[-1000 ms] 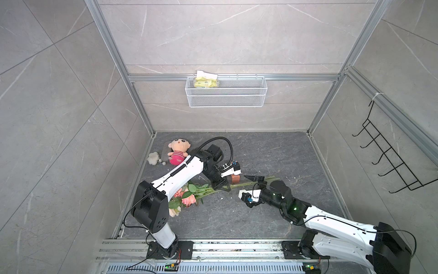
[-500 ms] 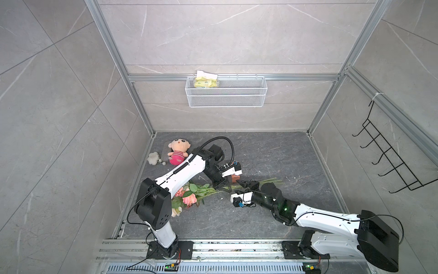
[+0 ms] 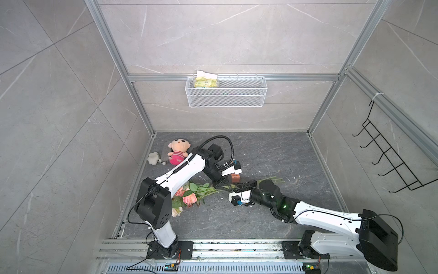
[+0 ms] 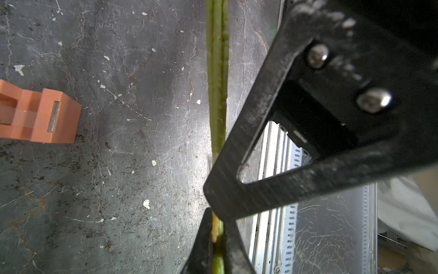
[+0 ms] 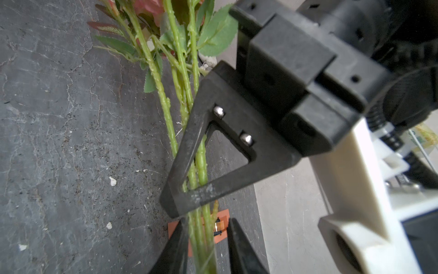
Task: Wrap bouquets with tape
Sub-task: Wrap the tape around the bouquet.
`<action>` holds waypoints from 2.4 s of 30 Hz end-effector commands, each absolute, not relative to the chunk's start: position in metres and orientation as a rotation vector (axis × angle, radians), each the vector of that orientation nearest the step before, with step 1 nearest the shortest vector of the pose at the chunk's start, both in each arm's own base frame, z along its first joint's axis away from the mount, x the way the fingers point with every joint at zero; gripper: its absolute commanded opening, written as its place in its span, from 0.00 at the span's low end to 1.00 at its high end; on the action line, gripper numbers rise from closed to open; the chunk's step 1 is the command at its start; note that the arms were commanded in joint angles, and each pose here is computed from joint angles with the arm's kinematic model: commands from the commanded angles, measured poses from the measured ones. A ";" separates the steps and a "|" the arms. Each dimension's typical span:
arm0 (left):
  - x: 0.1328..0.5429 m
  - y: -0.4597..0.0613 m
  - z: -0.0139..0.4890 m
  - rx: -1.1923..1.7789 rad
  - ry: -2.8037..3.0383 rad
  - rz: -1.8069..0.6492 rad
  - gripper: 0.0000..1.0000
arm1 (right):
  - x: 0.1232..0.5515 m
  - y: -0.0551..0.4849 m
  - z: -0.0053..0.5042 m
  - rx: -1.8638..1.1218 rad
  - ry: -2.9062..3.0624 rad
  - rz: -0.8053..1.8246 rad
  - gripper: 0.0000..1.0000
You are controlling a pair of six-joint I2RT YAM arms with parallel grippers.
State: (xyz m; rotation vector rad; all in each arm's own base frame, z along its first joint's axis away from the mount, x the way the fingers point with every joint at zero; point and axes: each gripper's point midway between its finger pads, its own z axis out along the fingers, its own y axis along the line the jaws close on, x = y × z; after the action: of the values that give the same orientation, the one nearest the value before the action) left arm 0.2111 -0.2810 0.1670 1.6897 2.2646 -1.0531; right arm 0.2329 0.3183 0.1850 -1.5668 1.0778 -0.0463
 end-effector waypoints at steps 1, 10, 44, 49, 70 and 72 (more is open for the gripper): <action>0.209 -0.282 0.173 1.693 2.240 -1.100 0.00 | 0.237 0.320 0.190 -1.551 1.112 -0.042 0.29; 0.209 -0.277 0.165 1.697 2.263 -1.070 0.00 | 0.252 0.305 0.206 -1.469 1.152 -0.090 0.32; 0.208 -0.268 0.160 1.705 2.306 -1.016 0.00 | 0.255 0.282 0.190 -1.487 1.378 0.022 0.36; 0.211 -0.268 0.162 1.706 2.314 -0.991 0.00 | 0.215 0.281 0.195 -1.619 1.273 0.159 0.42; 0.215 -0.271 0.171 1.711 2.306 -0.997 0.00 | 0.241 0.329 0.148 -1.822 1.340 0.089 0.44; 0.216 -0.272 0.172 1.712 2.303 -0.996 0.00 | 0.240 0.327 0.137 -1.875 1.367 0.074 0.44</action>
State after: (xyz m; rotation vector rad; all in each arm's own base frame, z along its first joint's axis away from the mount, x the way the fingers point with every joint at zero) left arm 0.2163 -0.2697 0.1572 1.6987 2.3415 -0.9723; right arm 0.2412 0.3272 0.1463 -1.8072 1.3454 0.1023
